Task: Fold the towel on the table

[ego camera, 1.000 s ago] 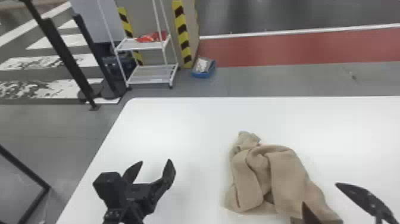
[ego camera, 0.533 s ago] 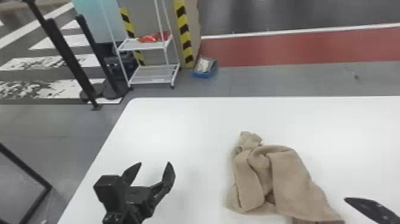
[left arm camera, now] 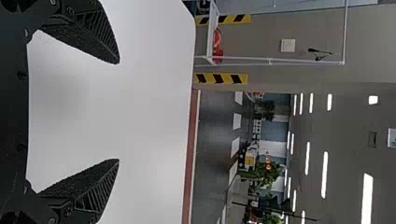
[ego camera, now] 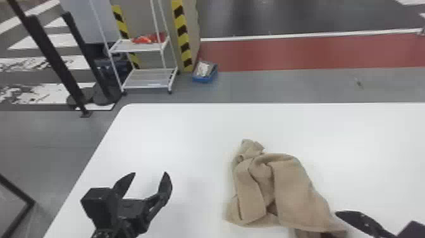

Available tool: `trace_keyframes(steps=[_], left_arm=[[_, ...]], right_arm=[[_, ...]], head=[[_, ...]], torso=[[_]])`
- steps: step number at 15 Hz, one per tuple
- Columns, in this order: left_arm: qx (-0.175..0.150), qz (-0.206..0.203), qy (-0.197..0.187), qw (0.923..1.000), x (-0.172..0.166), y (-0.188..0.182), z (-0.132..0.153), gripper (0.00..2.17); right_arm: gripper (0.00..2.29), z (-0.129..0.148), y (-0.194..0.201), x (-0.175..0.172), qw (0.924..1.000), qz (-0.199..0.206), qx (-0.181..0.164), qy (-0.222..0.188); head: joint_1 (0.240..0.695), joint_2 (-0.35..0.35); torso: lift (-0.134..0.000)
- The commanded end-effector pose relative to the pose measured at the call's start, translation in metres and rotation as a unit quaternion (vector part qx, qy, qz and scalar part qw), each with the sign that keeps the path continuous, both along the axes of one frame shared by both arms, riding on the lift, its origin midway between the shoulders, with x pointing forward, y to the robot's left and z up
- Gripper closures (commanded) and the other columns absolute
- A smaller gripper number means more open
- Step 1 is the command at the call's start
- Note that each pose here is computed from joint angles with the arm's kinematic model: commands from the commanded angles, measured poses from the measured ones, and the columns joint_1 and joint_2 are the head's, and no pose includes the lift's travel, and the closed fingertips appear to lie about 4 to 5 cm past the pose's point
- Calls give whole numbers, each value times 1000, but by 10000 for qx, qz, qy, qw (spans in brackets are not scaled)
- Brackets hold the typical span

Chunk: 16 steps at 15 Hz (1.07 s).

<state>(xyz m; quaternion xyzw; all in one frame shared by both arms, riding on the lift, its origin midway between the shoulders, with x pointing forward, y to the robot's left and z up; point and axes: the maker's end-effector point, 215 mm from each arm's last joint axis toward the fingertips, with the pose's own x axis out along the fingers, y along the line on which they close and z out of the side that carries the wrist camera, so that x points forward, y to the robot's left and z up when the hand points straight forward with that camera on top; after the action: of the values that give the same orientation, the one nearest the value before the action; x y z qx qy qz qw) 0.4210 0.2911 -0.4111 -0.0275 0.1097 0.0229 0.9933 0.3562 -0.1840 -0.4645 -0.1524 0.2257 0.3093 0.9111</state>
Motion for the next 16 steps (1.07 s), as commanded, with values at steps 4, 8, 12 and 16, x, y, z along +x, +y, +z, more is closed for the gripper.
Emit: trace_keyframes(steps=[4,8,12,16], left_arm=[[-216,-913,-96,9955,2,-38,2,164],[-507,-2499,-174,9668,-15,-102,12,198],[-847,-3314,420,9387,-39,-147,-2,201],[-1018,-3564,981,9236,-55,-177,-28,201]], right_arm=[[2098,12,4,11,9998,78,96,-179],[2098,21,10,17,9993,104,84,-352],[2098,19,12,18,9994,51,53,-333],[2098,19,13,17,9995,36,30,-325]], head=[[695,144],[695,66],[695,-9],[695,-59]], torso=[[-124],[-124],[-124],[-124]])
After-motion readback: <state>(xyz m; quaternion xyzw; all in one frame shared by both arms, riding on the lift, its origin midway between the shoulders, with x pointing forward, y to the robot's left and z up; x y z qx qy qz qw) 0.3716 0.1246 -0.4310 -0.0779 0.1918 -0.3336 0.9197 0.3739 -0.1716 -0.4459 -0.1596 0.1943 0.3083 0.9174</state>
